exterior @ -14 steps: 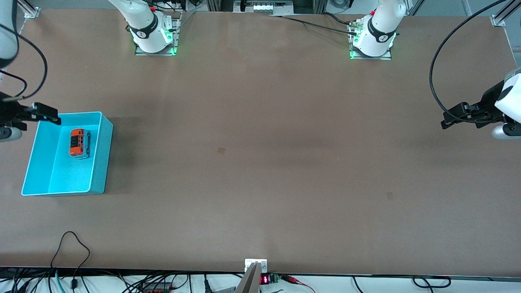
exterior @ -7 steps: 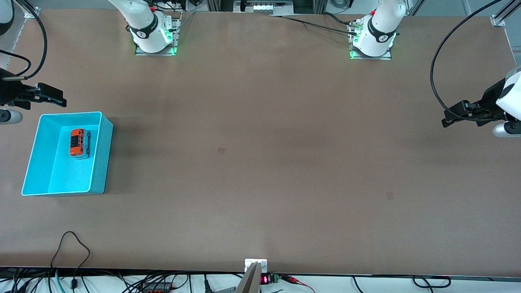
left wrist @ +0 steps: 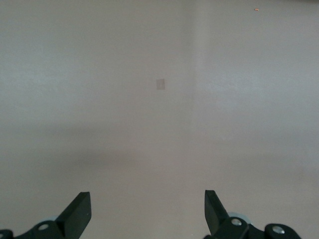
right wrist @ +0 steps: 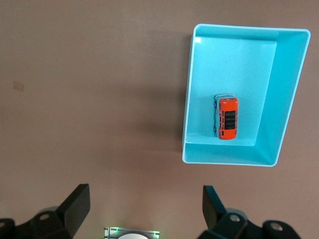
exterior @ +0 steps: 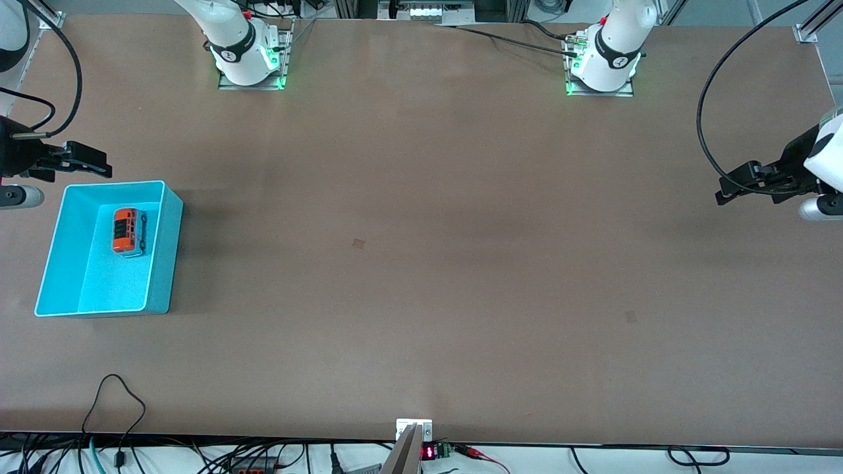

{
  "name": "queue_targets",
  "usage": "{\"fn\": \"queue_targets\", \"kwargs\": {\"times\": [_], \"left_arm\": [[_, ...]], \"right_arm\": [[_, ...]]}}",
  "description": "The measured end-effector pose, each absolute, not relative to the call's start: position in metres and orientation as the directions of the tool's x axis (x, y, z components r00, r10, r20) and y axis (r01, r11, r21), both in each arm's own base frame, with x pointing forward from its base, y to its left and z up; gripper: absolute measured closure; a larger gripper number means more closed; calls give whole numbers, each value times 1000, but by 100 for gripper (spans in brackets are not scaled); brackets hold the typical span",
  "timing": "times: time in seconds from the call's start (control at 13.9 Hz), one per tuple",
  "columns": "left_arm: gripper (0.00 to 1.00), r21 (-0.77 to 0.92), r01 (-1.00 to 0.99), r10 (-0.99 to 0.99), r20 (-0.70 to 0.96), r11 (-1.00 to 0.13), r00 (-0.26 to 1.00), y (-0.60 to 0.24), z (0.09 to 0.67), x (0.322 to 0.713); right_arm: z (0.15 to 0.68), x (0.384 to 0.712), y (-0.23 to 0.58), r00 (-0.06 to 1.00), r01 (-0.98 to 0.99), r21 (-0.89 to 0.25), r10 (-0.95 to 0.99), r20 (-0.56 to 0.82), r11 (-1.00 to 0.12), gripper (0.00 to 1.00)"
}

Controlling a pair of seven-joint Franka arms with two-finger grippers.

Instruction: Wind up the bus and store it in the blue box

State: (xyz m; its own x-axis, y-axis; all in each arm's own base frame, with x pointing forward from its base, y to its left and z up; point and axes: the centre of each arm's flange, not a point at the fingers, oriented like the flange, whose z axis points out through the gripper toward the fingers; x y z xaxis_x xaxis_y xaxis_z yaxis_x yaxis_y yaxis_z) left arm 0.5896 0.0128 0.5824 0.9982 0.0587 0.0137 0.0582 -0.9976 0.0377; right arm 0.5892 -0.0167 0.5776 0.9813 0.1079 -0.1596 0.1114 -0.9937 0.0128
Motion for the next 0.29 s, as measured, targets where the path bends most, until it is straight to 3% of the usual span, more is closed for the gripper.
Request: {"fn": "queue_targets", "kwargs": {"times": [0.29], "left_arm": [[0,38,58,59,14,-998,998,13,583,590]], "right_arm": [[579,589,3,977,146,18,141,-158,-989,0]]}}
